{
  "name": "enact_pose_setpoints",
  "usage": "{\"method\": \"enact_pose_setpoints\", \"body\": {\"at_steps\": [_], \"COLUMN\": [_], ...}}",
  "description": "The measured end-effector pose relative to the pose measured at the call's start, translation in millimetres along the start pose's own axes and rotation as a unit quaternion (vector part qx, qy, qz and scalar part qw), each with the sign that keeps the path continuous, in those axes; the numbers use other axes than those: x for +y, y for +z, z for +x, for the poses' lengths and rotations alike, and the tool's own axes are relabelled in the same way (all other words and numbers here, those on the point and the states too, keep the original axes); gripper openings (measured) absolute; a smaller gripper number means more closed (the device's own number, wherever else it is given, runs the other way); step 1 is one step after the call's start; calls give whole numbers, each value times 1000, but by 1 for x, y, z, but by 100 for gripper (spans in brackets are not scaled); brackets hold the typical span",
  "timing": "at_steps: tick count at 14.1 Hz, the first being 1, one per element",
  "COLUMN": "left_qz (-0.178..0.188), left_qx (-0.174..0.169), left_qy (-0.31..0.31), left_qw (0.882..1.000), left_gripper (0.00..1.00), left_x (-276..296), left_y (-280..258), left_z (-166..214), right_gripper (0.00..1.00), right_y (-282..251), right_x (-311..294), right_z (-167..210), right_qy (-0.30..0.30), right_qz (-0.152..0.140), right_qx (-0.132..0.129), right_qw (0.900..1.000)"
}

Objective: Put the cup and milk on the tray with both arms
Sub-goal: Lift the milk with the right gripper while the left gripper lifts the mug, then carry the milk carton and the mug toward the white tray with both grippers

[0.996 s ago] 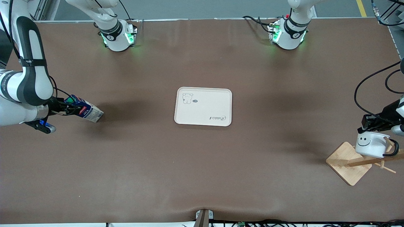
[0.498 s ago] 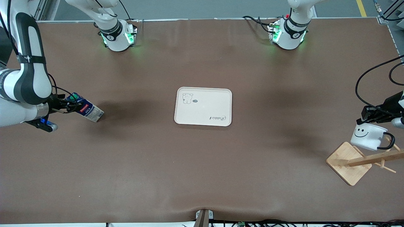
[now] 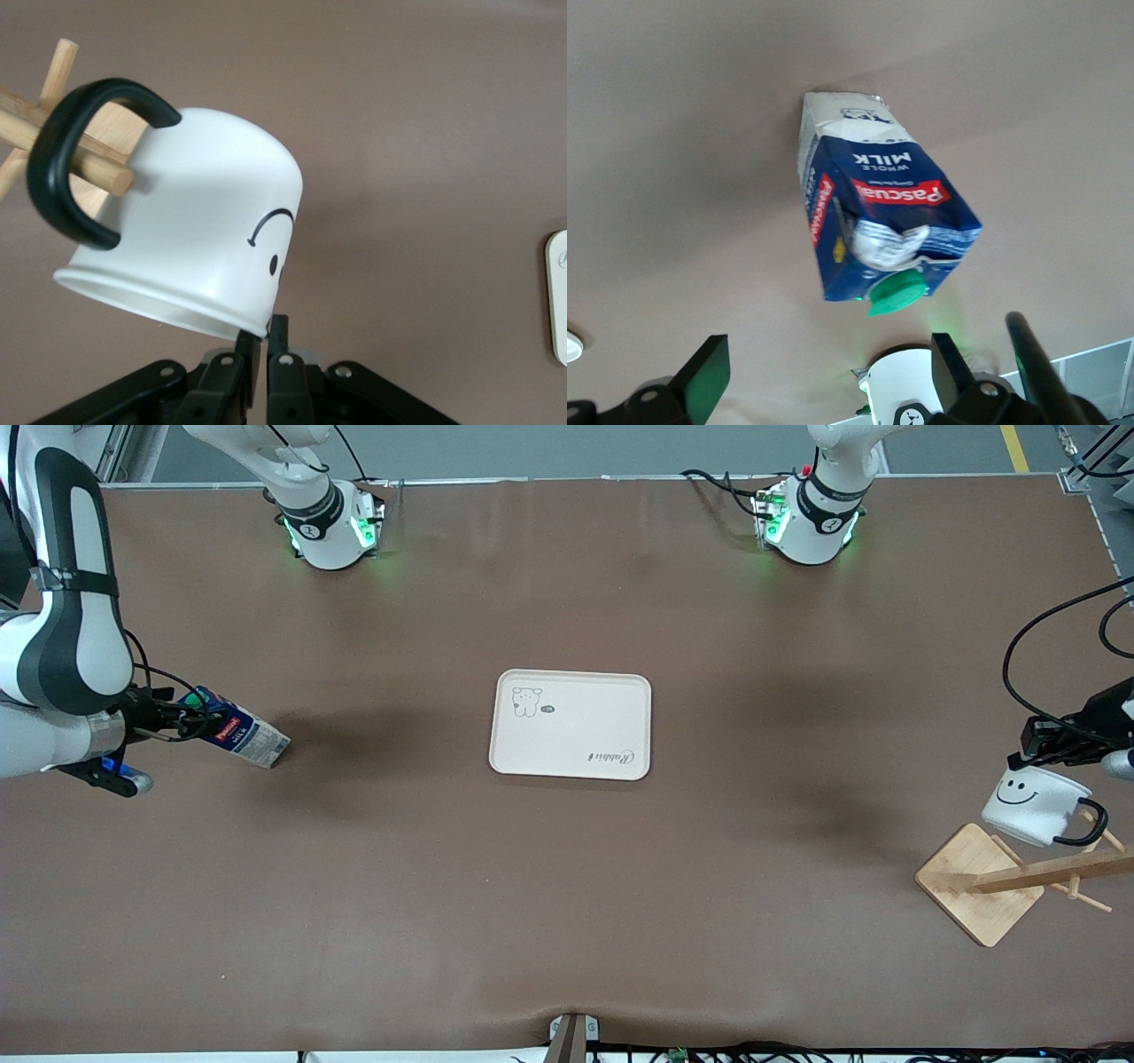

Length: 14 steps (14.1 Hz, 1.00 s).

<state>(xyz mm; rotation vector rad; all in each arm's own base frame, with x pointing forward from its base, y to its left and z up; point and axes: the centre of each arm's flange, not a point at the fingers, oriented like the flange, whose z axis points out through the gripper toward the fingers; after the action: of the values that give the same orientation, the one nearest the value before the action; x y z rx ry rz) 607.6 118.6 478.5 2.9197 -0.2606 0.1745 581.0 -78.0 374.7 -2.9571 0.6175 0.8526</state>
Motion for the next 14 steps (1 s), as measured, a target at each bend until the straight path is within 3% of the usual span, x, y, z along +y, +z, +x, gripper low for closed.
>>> {"method": "enact_pose_setpoints", "body": {"at_steps": [11, 14], "left_qz": [-3, -14], "left_qx": [-14, -36], "left_qy": [14, -8], "left_qw": [1000, 999], "left_gripper": [7, 7], "left_x": [12, 18], "left_y": [-17, -16], "left_z": [5, 2], "right_gripper": [100, 70], "right_y": [58, 59], "right_x": [20, 21], "right_z": [27, 26], "right_qy": [20, 19], "right_qz": [14, 14], "right_qx": [19, 17], "right_qw": [1000, 1000]}}
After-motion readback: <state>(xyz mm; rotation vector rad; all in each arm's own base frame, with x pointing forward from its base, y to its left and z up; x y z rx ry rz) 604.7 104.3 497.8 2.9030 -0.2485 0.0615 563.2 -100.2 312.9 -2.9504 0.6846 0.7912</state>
